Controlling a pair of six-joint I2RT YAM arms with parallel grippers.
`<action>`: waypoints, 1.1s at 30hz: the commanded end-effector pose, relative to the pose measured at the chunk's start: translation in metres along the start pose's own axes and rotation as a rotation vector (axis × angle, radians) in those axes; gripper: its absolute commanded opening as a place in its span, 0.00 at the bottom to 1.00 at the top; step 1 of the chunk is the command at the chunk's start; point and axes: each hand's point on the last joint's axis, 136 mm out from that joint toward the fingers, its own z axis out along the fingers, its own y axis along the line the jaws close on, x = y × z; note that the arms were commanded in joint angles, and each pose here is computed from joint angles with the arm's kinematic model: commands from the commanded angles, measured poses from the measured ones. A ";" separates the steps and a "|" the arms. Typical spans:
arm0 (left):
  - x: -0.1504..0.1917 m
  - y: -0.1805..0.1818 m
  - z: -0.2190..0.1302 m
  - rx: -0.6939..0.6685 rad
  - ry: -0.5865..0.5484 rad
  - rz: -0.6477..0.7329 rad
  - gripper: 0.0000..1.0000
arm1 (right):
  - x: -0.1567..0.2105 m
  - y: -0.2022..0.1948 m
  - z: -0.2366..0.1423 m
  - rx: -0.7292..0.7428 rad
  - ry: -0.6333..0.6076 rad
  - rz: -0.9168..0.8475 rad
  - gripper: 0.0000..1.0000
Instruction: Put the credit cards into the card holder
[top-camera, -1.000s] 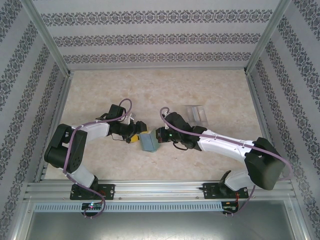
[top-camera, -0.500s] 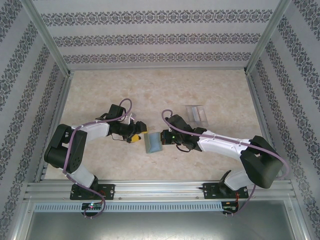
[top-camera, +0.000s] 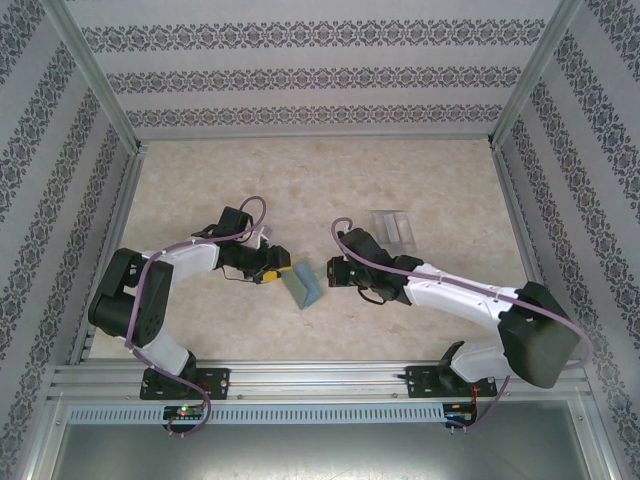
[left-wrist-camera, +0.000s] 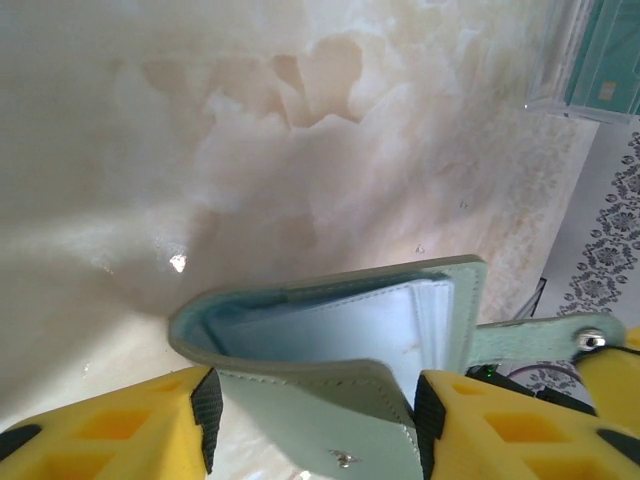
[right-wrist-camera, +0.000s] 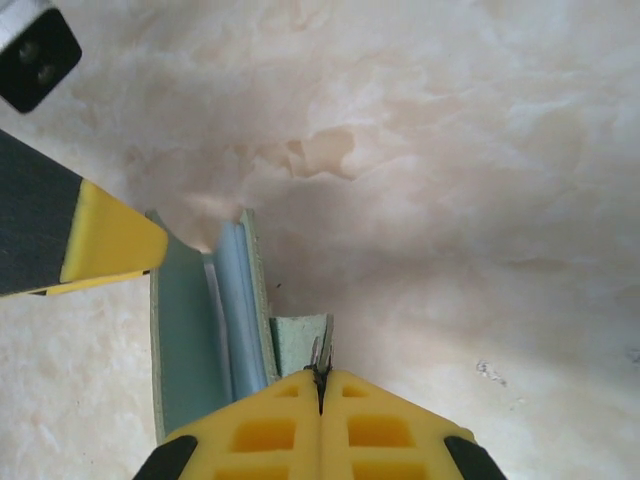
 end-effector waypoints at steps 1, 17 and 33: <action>0.006 0.004 -0.003 -0.038 -0.002 0.025 0.54 | 0.000 -0.031 -0.006 0.102 -0.030 0.027 0.00; 0.022 0.038 0.000 -0.156 0.045 0.016 0.48 | 0.014 -0.067 -0.010 0.203 -0.059 0.091 0.00; 0.026 0.063 0.008 -0.264 0.059 0.057 0.54 | 0.024 -0.071 -0.009 0.229 -0.015 0.082 0.39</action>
